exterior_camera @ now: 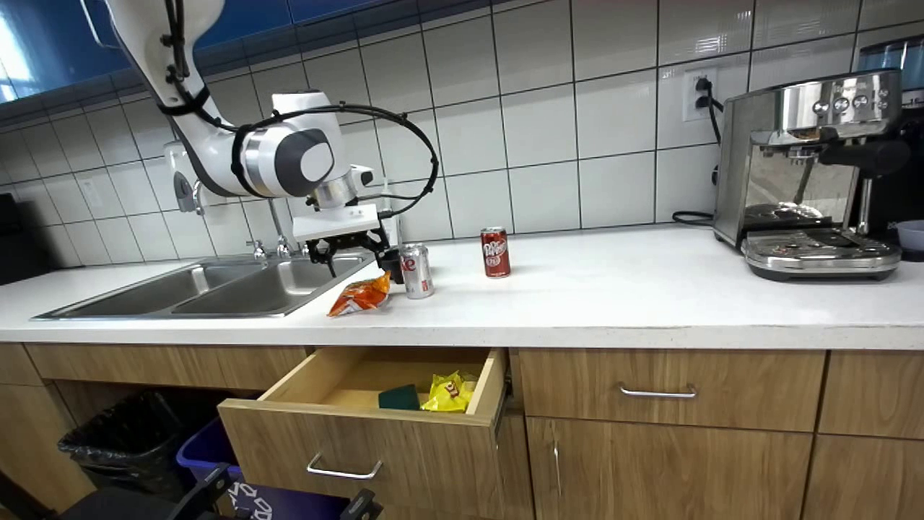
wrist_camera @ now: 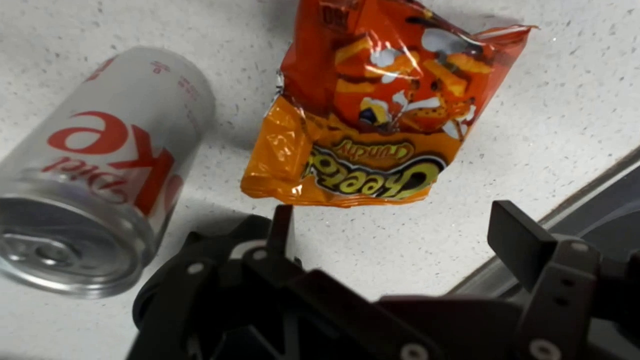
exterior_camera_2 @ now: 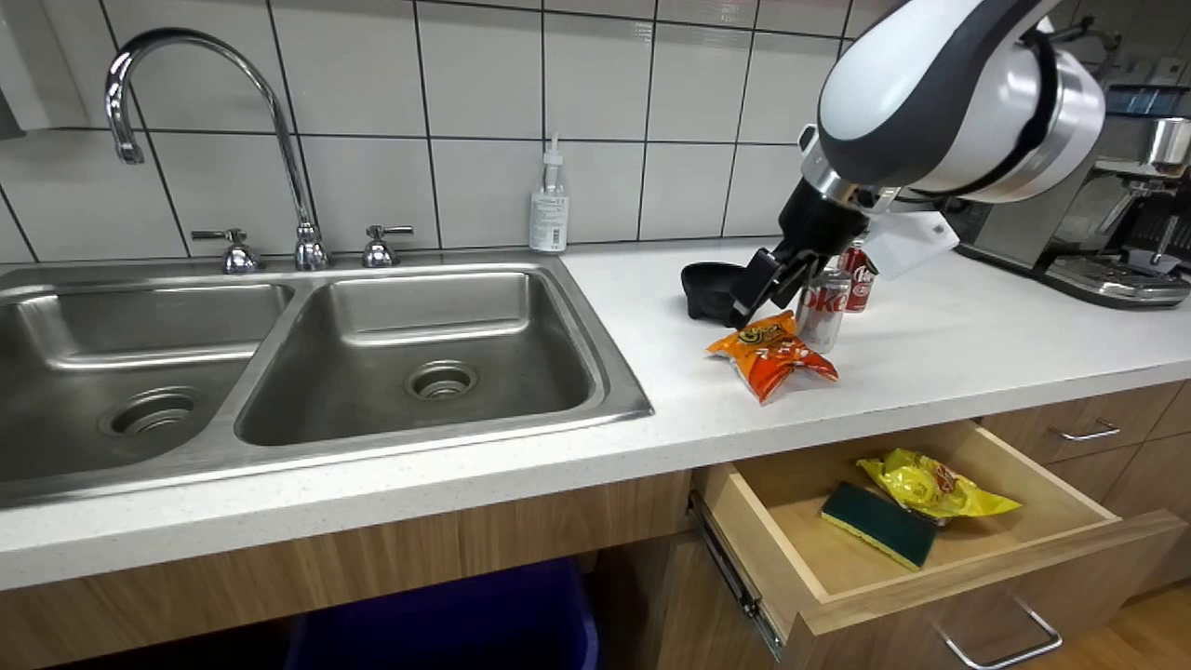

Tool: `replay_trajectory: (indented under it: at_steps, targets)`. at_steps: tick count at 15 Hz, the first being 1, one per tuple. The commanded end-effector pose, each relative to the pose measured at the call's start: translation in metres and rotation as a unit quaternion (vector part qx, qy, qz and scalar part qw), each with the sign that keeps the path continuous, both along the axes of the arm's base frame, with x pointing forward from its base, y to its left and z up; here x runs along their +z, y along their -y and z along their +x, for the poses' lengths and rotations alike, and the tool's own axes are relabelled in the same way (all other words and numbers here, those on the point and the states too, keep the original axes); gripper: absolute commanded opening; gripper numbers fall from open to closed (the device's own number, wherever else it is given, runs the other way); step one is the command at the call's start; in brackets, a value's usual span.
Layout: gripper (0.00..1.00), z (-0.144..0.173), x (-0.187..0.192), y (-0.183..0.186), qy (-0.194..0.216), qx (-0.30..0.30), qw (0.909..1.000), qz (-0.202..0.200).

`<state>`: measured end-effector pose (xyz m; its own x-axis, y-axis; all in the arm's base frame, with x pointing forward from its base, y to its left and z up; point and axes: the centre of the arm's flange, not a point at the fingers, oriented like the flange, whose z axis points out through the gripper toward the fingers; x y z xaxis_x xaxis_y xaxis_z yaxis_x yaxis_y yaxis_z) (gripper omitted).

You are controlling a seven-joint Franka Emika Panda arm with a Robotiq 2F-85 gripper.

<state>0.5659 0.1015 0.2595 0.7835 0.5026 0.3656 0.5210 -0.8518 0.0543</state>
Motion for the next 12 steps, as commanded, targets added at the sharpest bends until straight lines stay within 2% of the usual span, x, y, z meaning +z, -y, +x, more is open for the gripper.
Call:
replay_trajectory:
  at_steps: [1,7,12]
  targets:
    - [1.0,0.016,-0.007,-0.001,0.013,-0.03,0.9994,0.009]
    - [1.0,0.023,-0.021,0.001,0.002,-0.055,0.9984,0.012]
    - [1.0,0.022,-0.023,0.002,-0.011,-0.05,0.9987,0.01]
